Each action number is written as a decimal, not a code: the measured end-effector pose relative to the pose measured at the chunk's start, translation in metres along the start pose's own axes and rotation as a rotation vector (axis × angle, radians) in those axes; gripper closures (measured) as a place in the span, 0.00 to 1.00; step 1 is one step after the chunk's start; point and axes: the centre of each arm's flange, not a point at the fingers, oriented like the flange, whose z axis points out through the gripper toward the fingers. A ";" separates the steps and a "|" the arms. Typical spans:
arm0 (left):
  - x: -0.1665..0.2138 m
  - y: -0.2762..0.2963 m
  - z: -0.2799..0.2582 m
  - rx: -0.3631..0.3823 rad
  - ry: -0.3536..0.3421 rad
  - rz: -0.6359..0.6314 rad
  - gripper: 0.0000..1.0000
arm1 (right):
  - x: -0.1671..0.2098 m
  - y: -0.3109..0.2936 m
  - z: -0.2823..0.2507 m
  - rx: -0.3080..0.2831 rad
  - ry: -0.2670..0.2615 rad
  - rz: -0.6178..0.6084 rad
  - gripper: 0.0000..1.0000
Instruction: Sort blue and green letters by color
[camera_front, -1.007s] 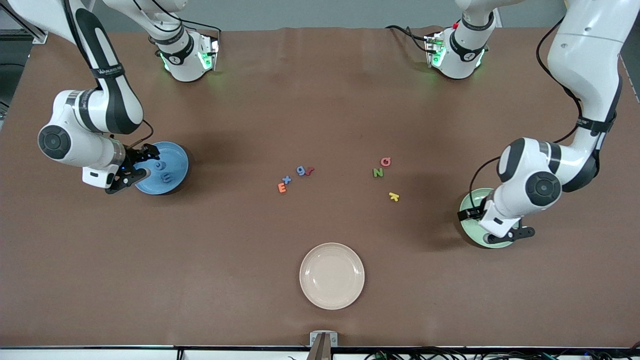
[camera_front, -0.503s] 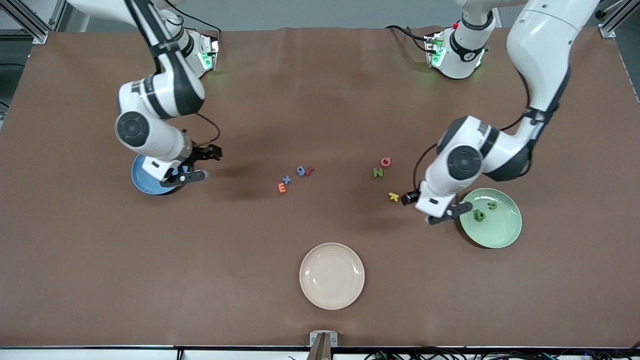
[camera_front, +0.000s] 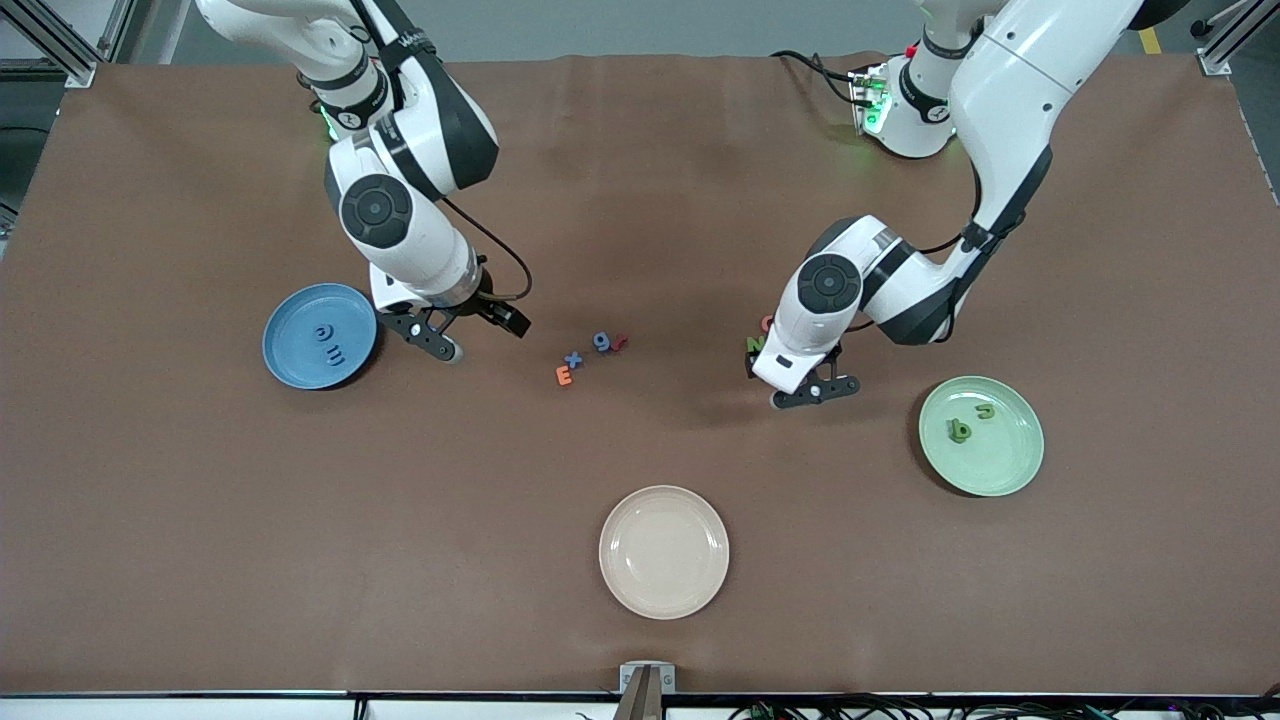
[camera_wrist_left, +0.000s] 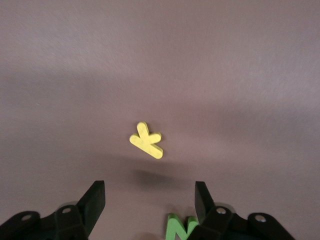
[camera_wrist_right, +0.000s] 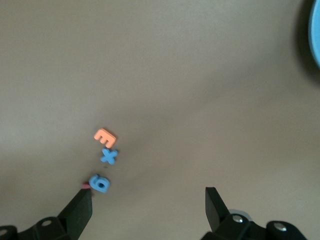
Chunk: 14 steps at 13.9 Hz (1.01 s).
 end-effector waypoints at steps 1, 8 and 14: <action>-0.004 0.001 0.004 -0.004 0.000 0.008 0.21 | 0.006 -0.003 0.003 -0.001 0.000 0.024 0.00; -0.041 0.030 0.022 -0.013 -0.022 0.045 0.28 | -0.036 -0.052 0.064 0.051 0.043 0.061 0.00; -0.044 0.029 0.028 -0.023 -0.026 0.045 0.58 | -0.070 -0.068 0.133 0.009 0.169 0.085 0.11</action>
